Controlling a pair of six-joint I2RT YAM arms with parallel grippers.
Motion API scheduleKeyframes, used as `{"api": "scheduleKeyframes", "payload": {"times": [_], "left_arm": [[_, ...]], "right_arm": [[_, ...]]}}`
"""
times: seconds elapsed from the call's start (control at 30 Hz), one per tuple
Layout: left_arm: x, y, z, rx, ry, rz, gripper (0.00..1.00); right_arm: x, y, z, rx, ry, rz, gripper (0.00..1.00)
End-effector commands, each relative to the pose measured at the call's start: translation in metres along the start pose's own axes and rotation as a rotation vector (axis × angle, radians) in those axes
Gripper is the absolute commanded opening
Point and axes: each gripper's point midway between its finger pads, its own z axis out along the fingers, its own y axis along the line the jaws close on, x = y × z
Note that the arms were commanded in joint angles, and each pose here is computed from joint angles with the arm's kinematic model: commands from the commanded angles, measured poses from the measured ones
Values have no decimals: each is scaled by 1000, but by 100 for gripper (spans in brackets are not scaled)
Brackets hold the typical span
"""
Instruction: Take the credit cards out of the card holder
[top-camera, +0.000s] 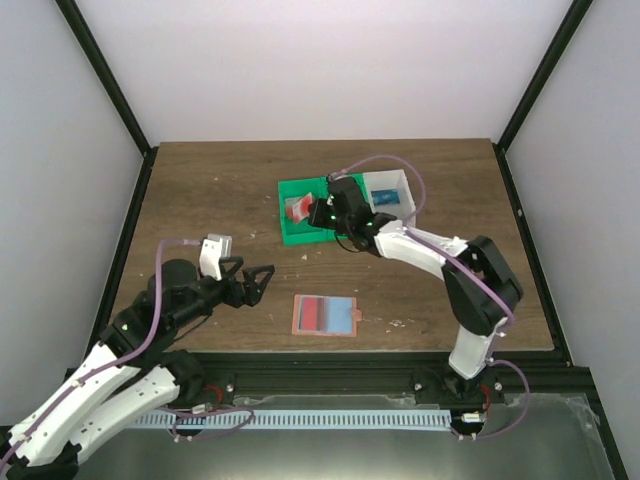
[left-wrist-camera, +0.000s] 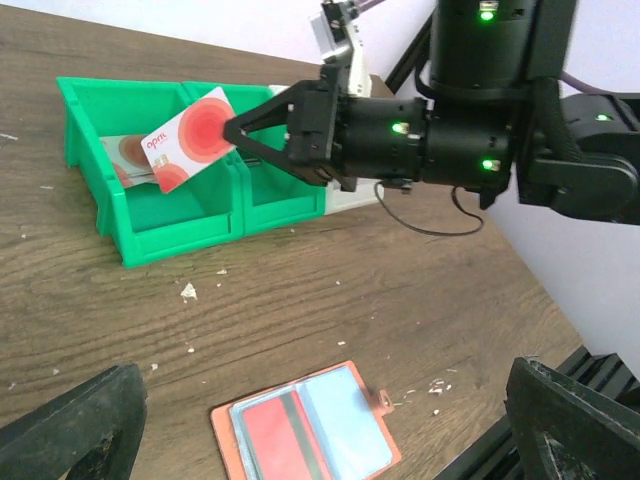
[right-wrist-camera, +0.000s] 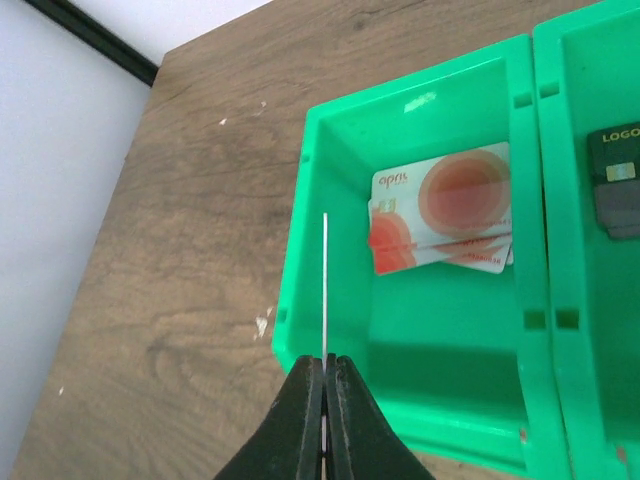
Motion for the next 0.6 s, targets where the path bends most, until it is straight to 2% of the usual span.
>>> {"api": "scheduleKeyframes", "payload": {"times": [0.0, 0.27, 0.57], "left_arm": [[0, 4, -4, -11, -12, 15, 100], [-4, 3, -12, -3, -44, 13, 100], [-3, 1, -11, 1, -37, 15, 100]], "right_arm": [[-29, -2, 19, 49, -90, 51, 0], [-22, -7, 64, 50, -40, 74, 0], [-15, -18, 90, 94, -6, 89, 1]]}}
